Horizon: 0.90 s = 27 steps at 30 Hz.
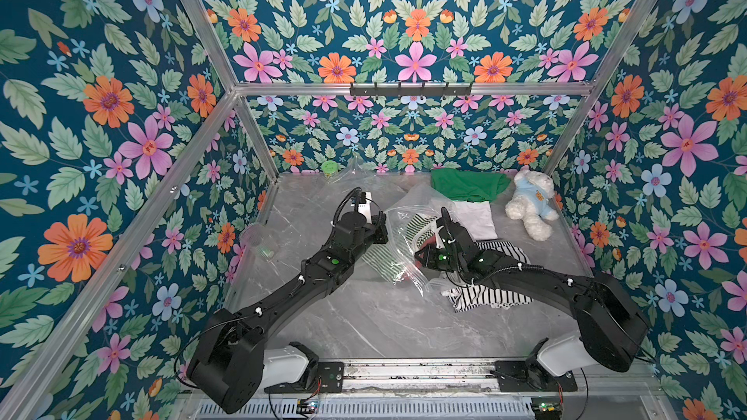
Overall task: Take the tank top out of the vacuum bag
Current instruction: Take out the tank top from the vacuum bag.
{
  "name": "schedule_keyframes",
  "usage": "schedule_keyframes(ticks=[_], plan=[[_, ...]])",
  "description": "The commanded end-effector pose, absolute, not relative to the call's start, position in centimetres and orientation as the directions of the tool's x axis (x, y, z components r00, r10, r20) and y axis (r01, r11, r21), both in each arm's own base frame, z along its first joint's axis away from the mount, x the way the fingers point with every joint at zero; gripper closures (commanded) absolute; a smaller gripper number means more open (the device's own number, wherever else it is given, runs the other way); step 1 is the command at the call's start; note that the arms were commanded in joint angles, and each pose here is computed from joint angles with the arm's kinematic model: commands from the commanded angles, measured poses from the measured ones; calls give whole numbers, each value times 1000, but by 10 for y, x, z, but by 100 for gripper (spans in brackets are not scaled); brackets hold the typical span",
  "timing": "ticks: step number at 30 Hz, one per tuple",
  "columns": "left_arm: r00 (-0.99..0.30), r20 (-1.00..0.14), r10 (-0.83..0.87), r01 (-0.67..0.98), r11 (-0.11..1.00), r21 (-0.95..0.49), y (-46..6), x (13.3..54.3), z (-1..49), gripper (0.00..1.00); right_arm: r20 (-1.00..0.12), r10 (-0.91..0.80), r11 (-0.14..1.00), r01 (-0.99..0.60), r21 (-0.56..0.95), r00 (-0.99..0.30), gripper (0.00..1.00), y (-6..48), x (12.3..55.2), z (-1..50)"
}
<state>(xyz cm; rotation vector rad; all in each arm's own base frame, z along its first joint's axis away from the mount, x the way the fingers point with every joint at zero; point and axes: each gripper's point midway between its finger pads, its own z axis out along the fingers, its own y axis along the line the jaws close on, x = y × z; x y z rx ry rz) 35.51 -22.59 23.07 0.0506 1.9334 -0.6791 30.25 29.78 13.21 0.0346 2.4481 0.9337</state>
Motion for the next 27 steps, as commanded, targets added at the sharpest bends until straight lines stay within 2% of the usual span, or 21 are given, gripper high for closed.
schedule_keyframes(ticks=[1,3,7,12,15,20,24,27], plan=[[-445,-849,-284,303,845,-441,-220,360,231,100,-496,150,787,-201,583,-855,27,294,303,141],[-446,-846,-292,291,847,-446,-217,361,228,100,-514,160,805,-190,562,-842,18,286,304,145],[-452,-833,-319,259,847,-465,-207,364,222,100,-507,203,841,-117,529,-837,19,266,305,142],[-460,-811,-363,238,829,-506,-197,369,220,100,-454,275,851,-5,525,-847,28,254,314,120],[-456,-803,-384,216,827,-518,-189,372,220,100,-442,270,855,1,519,-855,39,264,325,107],[-433,-782,-448,151,820,-553,-162,373,221,100,-429,215,853,-45,520,-877,45,295,348,89],[-419,-764,-490,84,818,-570,-140,372,213,100,-437,157,833,-119,540,-886,59,326,371,85],[-450,-739,-501,69,806,-588,-137,373,203,100,-429,120,820,-154,551,-895,60,342,377,85]])
